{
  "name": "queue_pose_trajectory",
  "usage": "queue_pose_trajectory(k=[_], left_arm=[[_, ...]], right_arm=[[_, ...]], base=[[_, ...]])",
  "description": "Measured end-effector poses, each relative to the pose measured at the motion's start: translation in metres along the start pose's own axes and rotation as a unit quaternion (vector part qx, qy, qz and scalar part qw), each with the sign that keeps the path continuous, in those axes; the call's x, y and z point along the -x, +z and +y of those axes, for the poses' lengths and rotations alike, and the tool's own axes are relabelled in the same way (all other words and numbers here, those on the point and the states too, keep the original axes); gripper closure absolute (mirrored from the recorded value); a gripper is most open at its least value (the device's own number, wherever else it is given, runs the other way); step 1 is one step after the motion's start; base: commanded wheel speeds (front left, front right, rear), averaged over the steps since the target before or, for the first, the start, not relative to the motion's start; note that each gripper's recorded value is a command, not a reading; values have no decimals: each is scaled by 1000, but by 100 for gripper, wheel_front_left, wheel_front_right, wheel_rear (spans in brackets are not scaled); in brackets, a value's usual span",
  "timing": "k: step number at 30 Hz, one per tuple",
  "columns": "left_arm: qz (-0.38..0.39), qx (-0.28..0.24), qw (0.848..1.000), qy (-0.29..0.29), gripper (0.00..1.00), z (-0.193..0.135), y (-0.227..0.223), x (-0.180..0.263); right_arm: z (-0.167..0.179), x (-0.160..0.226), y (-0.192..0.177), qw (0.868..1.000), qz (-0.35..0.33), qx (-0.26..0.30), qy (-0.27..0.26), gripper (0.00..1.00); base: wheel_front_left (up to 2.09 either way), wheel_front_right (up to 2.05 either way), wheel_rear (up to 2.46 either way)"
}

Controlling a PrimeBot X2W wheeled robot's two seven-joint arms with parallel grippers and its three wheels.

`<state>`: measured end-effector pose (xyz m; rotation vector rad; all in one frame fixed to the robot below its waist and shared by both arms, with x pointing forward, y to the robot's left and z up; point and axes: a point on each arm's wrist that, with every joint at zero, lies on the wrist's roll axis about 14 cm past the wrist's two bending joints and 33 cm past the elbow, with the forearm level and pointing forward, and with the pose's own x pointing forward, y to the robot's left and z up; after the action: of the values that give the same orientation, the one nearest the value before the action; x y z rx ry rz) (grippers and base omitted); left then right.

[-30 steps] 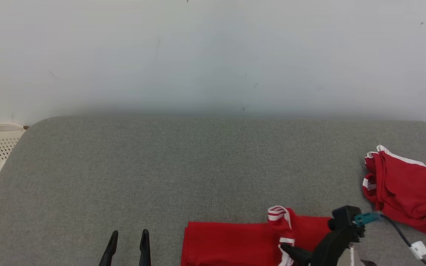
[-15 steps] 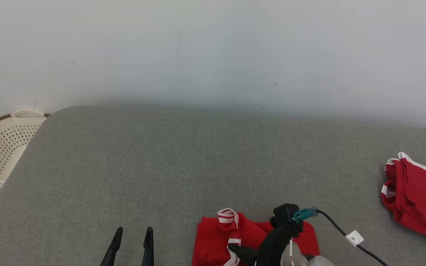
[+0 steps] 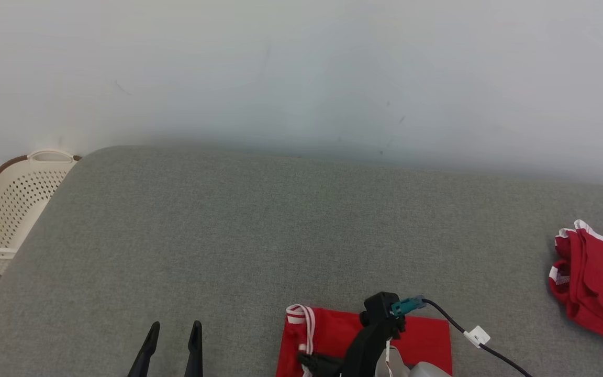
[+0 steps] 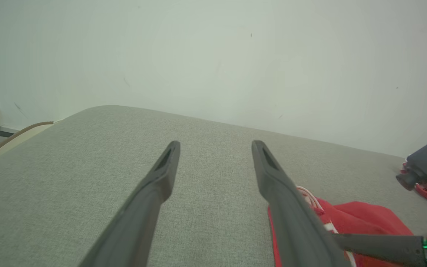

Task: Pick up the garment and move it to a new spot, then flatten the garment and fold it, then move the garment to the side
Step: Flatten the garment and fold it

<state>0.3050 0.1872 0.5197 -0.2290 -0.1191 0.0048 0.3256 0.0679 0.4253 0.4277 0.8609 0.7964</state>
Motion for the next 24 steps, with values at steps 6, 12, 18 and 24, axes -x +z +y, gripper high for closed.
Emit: queue_pose_trajectory(k=[6, 12, 18, 24], left_arm=[[-3, 1, 1000, 0, 0, 4, 1, -2], [-9, -3, 1000, -7, 0, 3, 3, -7], [-12, -2, 1000, -13, 0, 0, 4, -9], [-15, -2, 1000, -15, 0, 2, 5, -11]], right_arm=[[11, -1, 2, 1000, 0, 1, 15, 0], [18, 7, 41, 997, -76, 10, 22, 0], [-6, 36, 86, 983, -173, 59, -23, 0], [-53, 86, 103, 954, -267, 92, -100, 0]], base=[[0, 0, 0], [0, 0, 0], [0, 0, 0], [0, 0, 0]])
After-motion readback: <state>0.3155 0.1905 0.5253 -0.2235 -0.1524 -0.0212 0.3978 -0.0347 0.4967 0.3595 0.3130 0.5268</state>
